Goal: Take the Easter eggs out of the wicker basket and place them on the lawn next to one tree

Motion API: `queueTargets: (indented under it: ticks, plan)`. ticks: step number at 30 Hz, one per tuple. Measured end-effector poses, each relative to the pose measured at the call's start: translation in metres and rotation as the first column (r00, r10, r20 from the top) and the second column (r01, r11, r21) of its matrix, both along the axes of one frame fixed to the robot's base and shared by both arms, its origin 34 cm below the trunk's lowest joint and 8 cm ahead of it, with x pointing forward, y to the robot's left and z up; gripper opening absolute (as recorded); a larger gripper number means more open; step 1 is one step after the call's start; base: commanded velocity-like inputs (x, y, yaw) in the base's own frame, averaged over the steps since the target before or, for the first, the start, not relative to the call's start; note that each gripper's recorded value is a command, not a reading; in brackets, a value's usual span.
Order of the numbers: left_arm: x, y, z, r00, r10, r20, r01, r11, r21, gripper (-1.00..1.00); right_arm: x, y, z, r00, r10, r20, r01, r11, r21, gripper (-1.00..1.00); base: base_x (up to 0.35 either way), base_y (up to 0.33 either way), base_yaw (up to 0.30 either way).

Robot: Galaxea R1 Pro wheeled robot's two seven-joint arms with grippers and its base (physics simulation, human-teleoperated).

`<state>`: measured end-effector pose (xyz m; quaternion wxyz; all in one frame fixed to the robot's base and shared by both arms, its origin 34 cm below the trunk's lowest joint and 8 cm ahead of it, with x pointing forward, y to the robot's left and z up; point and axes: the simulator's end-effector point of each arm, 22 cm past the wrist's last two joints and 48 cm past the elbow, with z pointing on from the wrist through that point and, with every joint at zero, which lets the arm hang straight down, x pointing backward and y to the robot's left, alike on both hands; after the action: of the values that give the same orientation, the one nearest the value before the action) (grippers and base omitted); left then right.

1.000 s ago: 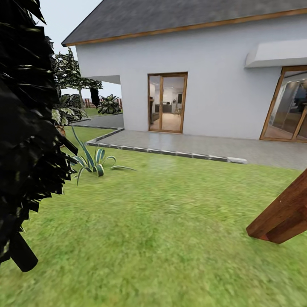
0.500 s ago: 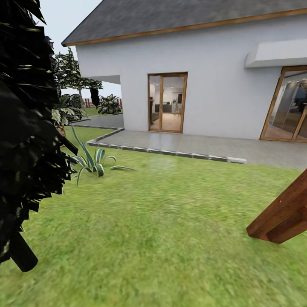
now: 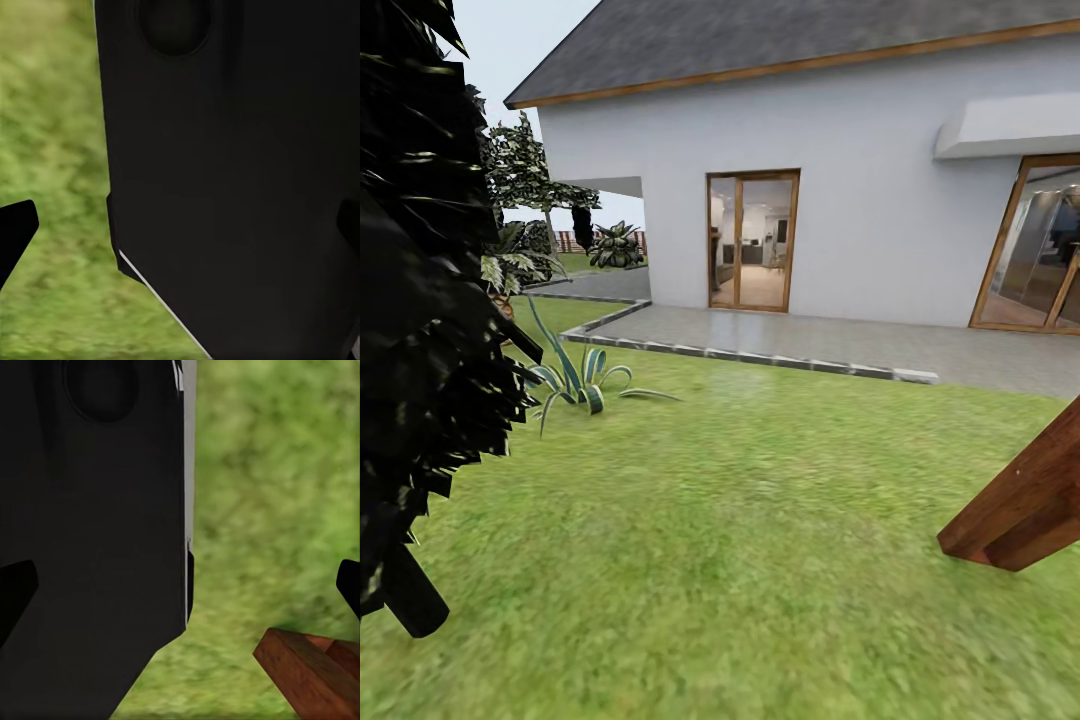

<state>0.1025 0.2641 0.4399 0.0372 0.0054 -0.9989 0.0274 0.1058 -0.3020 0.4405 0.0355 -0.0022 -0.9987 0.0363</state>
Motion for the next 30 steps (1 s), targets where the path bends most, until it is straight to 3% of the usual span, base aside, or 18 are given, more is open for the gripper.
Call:
queueTargets:
  ticks: [30]
  plan:
    - [0.0000, 0.0000, 0.0000, 1.000, 0.000, 0.000, 0.000, 1.000, 0.000, 1.00, 0.0000, -0.0012, 0.0001, 1.000, 0.000, 0.000, 0.000, 1.000, -0.002, 1.00, 0.000, 0.000, 0.000]
